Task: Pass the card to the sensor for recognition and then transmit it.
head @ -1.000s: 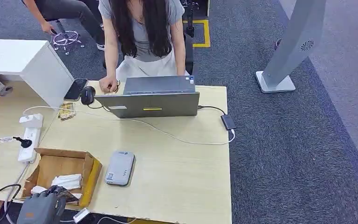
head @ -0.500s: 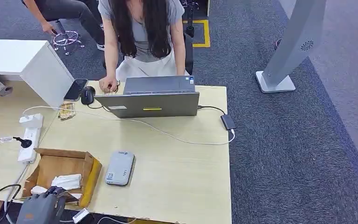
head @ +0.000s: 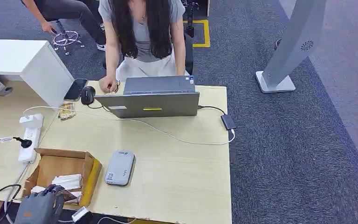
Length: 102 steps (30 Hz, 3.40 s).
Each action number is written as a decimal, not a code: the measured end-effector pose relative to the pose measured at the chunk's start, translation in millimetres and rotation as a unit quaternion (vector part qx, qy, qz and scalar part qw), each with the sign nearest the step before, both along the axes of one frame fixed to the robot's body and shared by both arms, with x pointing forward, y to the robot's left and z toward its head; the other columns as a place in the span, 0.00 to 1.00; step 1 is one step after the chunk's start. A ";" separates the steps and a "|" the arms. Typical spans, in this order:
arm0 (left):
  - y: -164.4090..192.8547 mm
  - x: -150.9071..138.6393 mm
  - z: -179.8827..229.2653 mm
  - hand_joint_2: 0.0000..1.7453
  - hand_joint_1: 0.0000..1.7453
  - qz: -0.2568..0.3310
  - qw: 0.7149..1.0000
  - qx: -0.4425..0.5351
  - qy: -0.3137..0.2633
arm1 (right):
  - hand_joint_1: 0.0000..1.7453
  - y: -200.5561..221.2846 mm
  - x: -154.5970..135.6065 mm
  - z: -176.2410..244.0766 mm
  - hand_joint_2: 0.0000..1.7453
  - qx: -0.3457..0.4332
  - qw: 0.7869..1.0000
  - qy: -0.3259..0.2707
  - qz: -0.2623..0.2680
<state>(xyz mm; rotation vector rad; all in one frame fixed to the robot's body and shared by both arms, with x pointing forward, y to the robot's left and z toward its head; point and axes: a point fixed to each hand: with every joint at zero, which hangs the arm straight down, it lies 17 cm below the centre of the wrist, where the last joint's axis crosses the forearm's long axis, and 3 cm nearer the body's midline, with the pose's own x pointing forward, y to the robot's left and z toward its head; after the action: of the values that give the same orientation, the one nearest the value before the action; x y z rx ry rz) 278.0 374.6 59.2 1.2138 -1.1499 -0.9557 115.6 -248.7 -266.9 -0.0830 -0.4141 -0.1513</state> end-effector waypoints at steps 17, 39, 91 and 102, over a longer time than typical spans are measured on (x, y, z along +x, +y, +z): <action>-0.2 14.8 28.5 1.00 1.00 -0.002 0.999 0.013 -0.035 | 0.00 0.5 2.7 0.9 1.00 0.000 1.000 -0.005 0.006; -46.2 129.7 157.4 1.00 1.00 -0.073 0.980 0.031 -0.181 | 0.00 6.2 15.3 4.1 1.00 0.009 0.999 -0.018 0.028; 44.9 336.8 268.8 1.00 0.00 0.083 0.981 0.091 -0.151 | 0.00 20.2 21.4 4.2 1.00 0.011 0.993 -0.003 0.117; 42.0 335.3 262.1 1.00 0.00 0.076 0.981 0.093 -0.152 | 0.00 20.2 21.2 4.2 1.00 0.011 0.993 -0.003 0.117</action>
<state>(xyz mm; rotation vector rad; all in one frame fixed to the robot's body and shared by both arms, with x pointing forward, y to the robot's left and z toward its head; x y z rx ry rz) 613.3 416.6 321.2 1.6178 -1.2024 -0.7924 136.8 -228.5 -262.7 -0.0117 -0.4246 0.0756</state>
